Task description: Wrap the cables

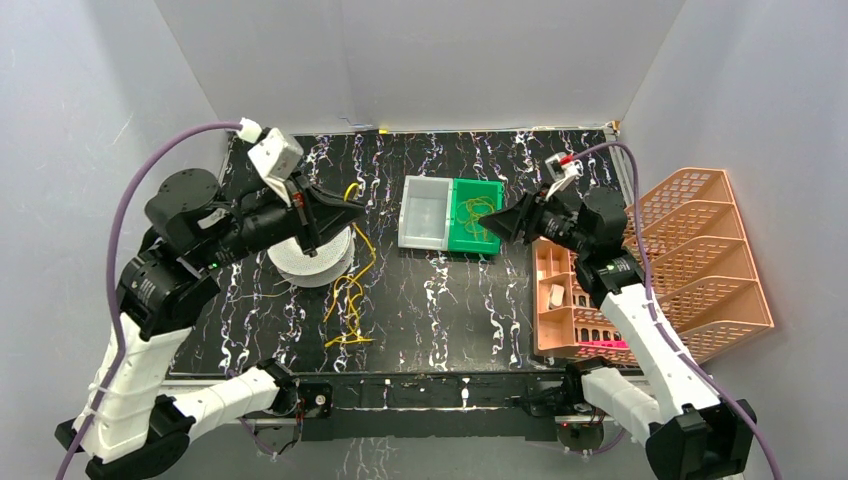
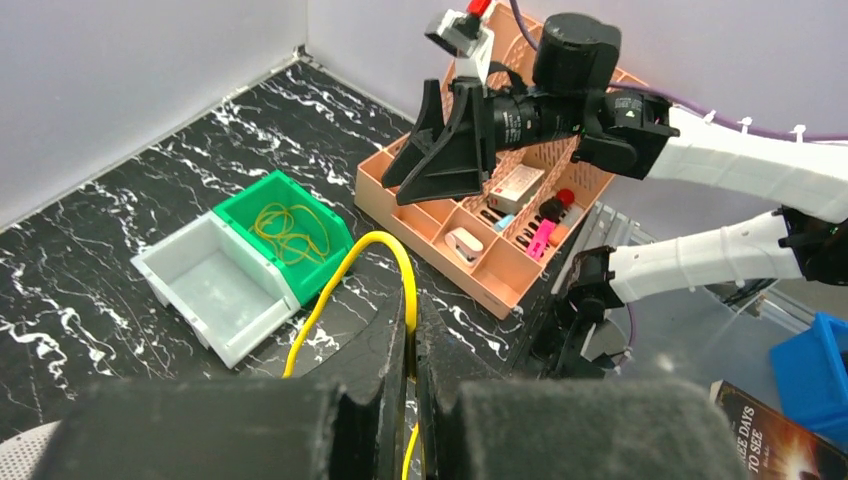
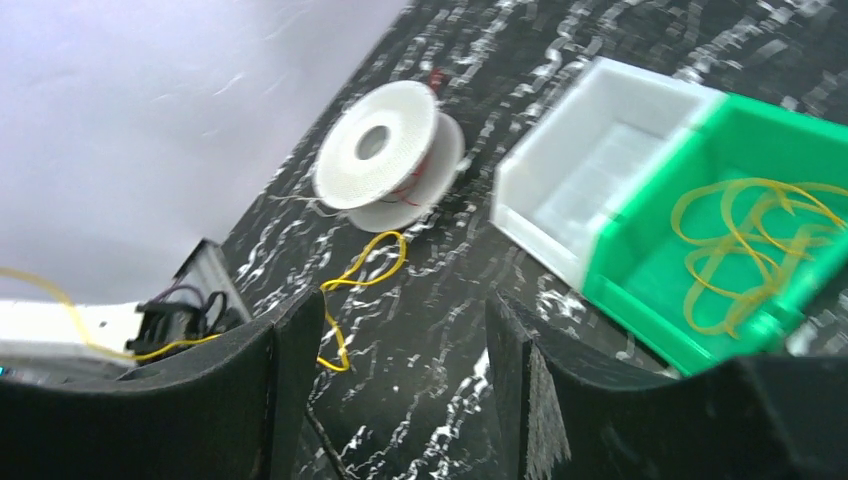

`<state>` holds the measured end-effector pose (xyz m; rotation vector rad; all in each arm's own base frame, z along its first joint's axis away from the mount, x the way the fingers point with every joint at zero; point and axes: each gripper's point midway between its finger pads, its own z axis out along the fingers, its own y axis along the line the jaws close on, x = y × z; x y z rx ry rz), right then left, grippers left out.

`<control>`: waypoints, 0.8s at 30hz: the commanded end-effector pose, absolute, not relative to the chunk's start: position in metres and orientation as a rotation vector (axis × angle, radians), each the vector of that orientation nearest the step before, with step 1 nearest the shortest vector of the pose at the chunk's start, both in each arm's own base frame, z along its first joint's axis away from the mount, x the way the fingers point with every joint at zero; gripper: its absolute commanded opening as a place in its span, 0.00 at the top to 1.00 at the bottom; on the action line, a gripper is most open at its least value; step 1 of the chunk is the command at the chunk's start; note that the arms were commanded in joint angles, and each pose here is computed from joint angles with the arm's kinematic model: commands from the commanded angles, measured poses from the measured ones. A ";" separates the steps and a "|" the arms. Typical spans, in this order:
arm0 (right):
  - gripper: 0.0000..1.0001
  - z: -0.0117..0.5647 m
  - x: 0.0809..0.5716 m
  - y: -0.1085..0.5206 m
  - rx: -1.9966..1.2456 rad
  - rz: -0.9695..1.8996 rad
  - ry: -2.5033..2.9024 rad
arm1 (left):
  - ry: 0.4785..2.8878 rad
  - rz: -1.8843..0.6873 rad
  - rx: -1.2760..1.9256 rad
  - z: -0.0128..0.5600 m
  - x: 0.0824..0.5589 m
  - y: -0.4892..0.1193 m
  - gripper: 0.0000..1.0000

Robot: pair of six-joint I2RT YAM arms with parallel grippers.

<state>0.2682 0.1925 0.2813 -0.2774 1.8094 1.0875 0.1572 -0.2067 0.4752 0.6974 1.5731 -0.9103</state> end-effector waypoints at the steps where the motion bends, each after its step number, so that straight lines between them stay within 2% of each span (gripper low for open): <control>1: 0.32 0.347 0.238 0.223 -0.515 1.173 1.526 | 1.570 -0.979 0.721 0.470 0.155 -0.218 1.00; 8: 0.31 0.388 0.189 0.264 -0.721 1.320 1.358 | 1.640 -1.002 0.644 0.449 0.172 -0.228 1.00; 14: 0.30 0.409 0.156 0.299 -0.834 1.395 1.283 | 1.704 -0.994 0.453 0.433 0.194 -0.226 1.00; 19: 0.30 0.412 0.144 0.329 -0.911 1.379 1.279 | 1.753 -0.973 0.269 0.420 0.210 -0.218 1.00; 24: 0.30 0.407 0.156 0.354 -0.920 1.296 1.300 | 1.774 -0.972 0.170 0.411 0.214 -0.213 1.00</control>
